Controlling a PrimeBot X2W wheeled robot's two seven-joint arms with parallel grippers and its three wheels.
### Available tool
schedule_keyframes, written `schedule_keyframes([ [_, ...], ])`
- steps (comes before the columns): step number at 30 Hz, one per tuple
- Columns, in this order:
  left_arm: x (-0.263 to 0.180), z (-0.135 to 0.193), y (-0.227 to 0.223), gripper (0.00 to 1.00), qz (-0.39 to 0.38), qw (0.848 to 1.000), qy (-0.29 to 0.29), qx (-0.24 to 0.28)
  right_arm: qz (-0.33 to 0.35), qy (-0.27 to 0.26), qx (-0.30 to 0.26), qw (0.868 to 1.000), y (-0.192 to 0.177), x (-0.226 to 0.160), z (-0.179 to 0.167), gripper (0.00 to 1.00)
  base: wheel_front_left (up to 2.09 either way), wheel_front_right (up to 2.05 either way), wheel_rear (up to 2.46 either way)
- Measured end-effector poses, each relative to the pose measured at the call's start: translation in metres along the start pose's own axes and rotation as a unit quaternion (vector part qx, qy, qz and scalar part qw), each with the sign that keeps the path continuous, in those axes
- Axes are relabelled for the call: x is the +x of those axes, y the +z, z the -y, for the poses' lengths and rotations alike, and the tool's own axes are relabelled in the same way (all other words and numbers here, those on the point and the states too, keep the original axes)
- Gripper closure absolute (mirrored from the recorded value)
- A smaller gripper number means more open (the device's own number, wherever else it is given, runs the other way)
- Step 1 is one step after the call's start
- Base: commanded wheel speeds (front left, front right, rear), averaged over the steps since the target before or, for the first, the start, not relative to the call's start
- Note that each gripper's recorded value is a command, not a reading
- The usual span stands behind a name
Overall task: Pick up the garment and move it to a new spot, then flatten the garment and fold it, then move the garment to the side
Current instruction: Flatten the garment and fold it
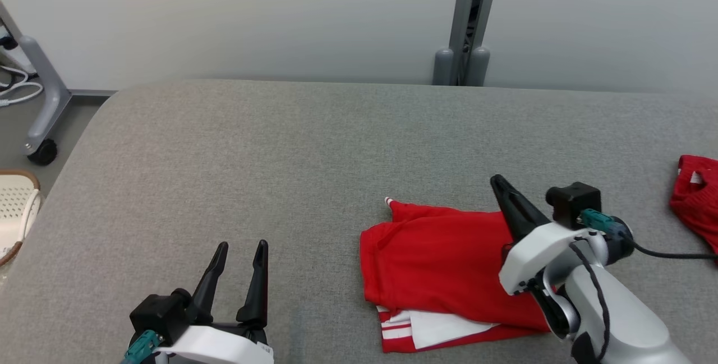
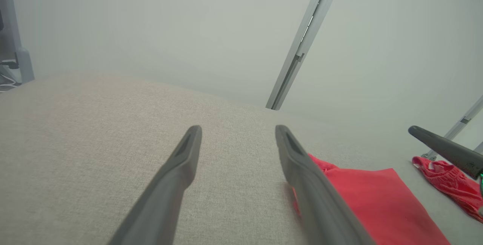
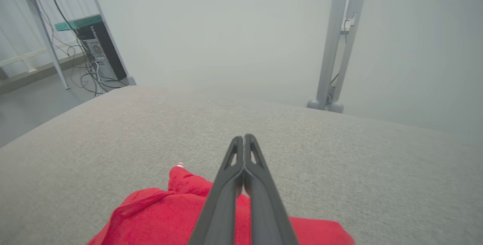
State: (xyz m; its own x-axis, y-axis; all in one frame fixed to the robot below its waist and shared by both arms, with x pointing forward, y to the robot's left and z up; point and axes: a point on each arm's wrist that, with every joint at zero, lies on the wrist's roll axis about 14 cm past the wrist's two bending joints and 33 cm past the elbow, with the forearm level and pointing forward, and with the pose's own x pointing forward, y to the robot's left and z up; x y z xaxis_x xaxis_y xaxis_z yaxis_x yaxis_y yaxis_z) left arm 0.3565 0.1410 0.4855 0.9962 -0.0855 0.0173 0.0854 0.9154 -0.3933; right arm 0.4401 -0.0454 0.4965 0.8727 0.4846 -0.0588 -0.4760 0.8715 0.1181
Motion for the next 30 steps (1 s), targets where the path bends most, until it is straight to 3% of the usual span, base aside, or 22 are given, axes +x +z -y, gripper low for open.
schedule_keyframes([
  [11,0.009,0.019,0.004,0.0,0.007,0.999,-0.031,0.002,0.077,-0.114,-0.005,0.99,0.025,-0.068,0.063,1.0,0.0,0.0,0.0],
  [24,0.005,0.02,0.002,0.0,0.004,0.999,-0.034,0.01,0.058,-0.199,0.009,0.978,-0.008,-0.122,0.086,1.0,0.0,0.0,0.0],
  [25,0.005,0.02,0.002,0.0,0.004,0.999,-0.034,0.01,0.058,-0.199,0.009,0.978,-0.008,-0.122,0.086,0.64,0.0,0.0,0.0],
  [26,0.004,0.02,0.001,0.0,0.002,0.999,-0.034,0.011,0.057,-0.204,0.011,0.977,-0.01,-0.125,0.087,0.1,0.0,0.0,0.0],
  [27,0.003,0.019,0.0,0.0,0.001,0.999,-0.033,0.011,0.055,-0.207,0.013,0.977,-0.011,-0.126,0.087,0.0,0.0,0.0,0.0],
  [30,0.002,0.019,0.001,0.0,0.002,0.999,-0.034,0.012,0.055,-0.211,0.015,0.976,-0.013,-0.128,0.086,0.0,0.0,0.0,0.0],
])
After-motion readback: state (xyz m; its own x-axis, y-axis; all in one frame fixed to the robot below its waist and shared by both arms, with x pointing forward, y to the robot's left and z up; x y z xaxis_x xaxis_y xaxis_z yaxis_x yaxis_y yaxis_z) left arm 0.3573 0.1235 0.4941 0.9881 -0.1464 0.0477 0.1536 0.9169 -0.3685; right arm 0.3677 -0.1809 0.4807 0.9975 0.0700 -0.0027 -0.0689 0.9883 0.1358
